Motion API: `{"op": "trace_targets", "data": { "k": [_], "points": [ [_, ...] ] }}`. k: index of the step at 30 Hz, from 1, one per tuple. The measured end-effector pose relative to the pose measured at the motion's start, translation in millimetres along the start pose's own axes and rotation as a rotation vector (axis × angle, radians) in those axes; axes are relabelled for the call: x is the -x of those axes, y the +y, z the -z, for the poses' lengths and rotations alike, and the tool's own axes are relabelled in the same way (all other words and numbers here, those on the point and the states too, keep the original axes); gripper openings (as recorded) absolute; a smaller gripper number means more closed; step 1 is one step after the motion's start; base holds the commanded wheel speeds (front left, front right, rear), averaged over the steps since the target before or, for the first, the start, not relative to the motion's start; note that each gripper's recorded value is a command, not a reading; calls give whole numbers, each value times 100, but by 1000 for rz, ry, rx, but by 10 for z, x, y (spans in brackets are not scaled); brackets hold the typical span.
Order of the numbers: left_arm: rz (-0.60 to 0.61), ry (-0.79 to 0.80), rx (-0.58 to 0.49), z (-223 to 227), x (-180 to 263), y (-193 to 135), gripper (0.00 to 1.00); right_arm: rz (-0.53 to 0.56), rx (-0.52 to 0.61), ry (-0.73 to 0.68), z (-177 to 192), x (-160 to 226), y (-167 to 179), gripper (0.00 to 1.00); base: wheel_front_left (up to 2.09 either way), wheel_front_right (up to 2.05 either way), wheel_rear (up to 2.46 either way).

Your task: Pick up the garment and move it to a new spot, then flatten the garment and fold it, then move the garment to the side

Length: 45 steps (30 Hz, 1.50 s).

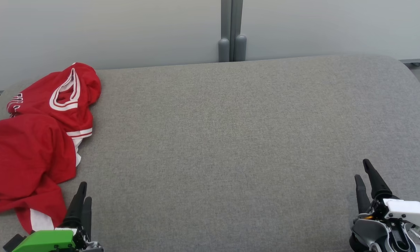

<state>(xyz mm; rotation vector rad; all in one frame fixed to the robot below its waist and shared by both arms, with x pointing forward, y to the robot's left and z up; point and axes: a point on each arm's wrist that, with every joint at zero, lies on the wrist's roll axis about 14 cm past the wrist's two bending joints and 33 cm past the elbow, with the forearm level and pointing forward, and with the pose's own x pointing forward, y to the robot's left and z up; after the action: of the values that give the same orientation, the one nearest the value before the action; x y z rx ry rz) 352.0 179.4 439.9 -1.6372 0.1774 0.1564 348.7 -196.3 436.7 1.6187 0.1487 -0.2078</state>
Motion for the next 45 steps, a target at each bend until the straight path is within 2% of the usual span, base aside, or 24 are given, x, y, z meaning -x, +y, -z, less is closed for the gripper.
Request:
{"op": "trace_targets", "data": {
  "k": [6, 12, 21, 29, 45],
  "points": [
    [13, 2, -14, 39, -8, -44, 100, -3, 32, 5, 44, -2, 11, 100, 0, 0, 0],
    [27, -7, -73, 41, -12, -92, 100, -11, 93, 6, 66, -6, 39, 100, 0, 0, 0],
    [57, -14, -223, 44, -26, -226, 100, -53, 240, -12, 49, -26, 202, 100, 0, 0, 0],
    [93, -40, -418, 7, -34, -398, 100, -125, 474, -1, 130, -72, 452, 100, 0, 0, 0],
    [116, -60, -822, 57, -36, -527, 100, -169, 789, 26, 388, -65, 527, 100, 0, 0, 0]
  ]
}}
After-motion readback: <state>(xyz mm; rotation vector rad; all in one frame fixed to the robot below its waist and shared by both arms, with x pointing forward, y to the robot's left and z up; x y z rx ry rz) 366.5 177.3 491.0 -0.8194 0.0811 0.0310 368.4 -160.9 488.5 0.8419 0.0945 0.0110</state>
